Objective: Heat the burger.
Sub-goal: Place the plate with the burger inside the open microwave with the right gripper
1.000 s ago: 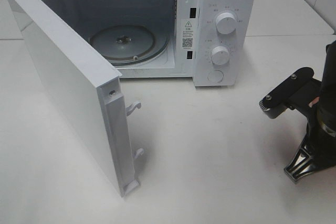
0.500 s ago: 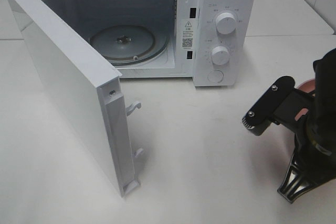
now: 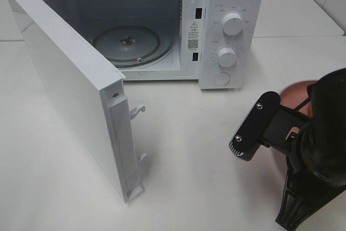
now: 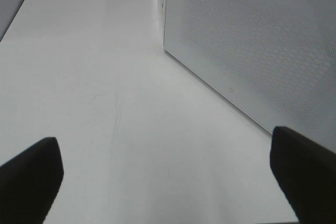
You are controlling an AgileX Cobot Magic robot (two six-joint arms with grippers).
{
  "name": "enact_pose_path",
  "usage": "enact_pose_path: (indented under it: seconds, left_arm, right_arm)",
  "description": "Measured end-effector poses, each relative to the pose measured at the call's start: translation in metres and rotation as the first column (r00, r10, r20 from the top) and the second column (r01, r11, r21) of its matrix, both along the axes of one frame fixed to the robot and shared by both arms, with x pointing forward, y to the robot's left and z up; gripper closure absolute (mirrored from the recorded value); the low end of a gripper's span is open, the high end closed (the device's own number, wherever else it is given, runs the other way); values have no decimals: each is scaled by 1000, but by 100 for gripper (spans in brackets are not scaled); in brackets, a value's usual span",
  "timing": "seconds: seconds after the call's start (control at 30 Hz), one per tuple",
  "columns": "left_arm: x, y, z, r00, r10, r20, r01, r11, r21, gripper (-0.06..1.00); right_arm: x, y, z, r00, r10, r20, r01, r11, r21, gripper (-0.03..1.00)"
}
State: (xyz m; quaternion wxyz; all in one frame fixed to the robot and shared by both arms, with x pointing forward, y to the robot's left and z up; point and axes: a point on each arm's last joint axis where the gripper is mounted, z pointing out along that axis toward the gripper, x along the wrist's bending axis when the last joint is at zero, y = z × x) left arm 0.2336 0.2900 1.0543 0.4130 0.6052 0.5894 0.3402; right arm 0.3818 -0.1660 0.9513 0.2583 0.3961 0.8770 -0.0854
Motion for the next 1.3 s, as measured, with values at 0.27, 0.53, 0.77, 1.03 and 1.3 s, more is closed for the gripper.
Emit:
enact_pose_path:
  seconds: [0.27, 0.53, 0.77, 1.03, 1.3]
  left_arm:
    - [0, 0, 0, 1000, 0, 0, 0, 1000, 0, -5]
    - [0, 0, 0, 1000, 0, 0, 0, 1000, 0, -5]
    - [0, 0, 0, 1000, 0, 0, 0, 1000, 0, -5]
    - [0, 0, 0, 1000, 0, 0, 0, 1000, 0, -5]
    - [0, 0, 0, 1000, 0, 0, 0, 1000, 0, -5]
  right_arm:
    - [-12, 12, 0, 996, 89, 0, -89, 996, -3, 94]
    - [-14, 15, 0, 977, 210, -35, -211, 976, -47, 93]
    - [-12, 16, 1, 954, 297, -42, -299, 951, -77, 93]
    - [-10, 23, 0, 901, 431, -51, -434, 899, -54, 93]
    - [-5, 25, 3, 875, 483, -16, -482, 871, -94, 93]
